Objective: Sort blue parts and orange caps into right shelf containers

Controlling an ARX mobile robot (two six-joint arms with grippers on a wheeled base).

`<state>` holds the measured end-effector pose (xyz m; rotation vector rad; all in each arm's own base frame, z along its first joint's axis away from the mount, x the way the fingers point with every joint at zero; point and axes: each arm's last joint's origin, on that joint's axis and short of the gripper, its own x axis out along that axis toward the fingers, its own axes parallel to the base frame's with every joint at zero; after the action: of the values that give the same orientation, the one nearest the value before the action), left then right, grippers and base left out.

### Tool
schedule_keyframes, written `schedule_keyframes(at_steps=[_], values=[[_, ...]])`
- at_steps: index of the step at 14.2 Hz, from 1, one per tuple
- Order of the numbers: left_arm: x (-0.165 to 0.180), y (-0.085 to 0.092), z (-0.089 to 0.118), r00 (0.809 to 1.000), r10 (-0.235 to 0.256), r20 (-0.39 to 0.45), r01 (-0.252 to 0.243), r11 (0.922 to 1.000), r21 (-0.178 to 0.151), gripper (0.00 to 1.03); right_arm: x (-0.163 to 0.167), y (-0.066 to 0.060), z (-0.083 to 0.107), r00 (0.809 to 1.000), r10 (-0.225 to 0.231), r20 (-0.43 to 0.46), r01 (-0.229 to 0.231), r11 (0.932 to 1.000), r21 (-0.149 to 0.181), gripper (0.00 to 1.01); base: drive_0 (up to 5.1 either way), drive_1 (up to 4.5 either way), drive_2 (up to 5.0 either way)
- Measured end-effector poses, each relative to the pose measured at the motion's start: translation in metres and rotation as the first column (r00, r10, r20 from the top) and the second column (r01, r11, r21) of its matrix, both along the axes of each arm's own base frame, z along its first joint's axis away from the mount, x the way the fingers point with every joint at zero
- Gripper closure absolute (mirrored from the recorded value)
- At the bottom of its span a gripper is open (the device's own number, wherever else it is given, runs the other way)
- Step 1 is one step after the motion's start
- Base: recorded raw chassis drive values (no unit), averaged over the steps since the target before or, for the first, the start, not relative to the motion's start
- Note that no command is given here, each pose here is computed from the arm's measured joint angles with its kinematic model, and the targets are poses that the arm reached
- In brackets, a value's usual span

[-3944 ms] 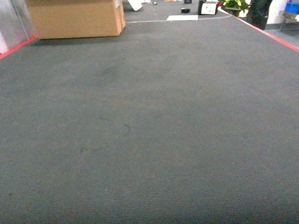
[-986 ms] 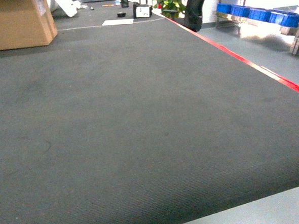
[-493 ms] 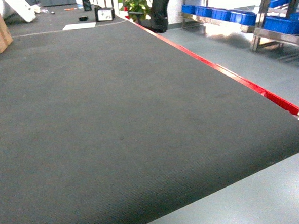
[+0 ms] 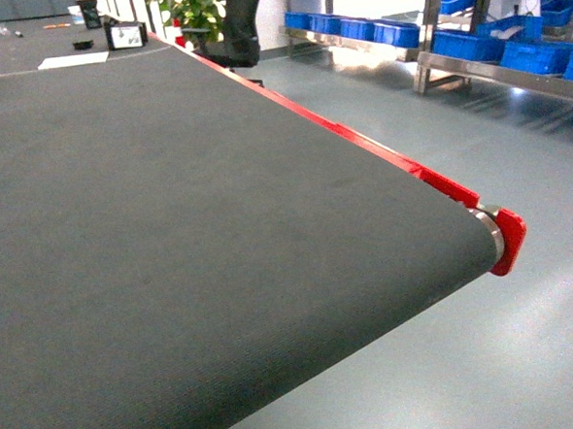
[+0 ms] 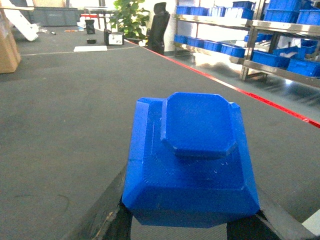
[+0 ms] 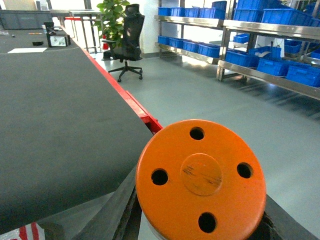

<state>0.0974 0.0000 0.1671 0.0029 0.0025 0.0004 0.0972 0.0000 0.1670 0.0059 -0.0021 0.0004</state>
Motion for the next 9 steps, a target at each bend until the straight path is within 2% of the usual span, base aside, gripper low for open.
schedule_keyframes(at_steps=[9], values=[[0.0,0.0,0.0,1.0,0.0,0.0,0.0,1.0,0.0,0.6,0.0,0.0,0.0,1.0,0.0,0.0,0.0,1.0,0.0,0.58,-1.6,-1.61,-1.6]])
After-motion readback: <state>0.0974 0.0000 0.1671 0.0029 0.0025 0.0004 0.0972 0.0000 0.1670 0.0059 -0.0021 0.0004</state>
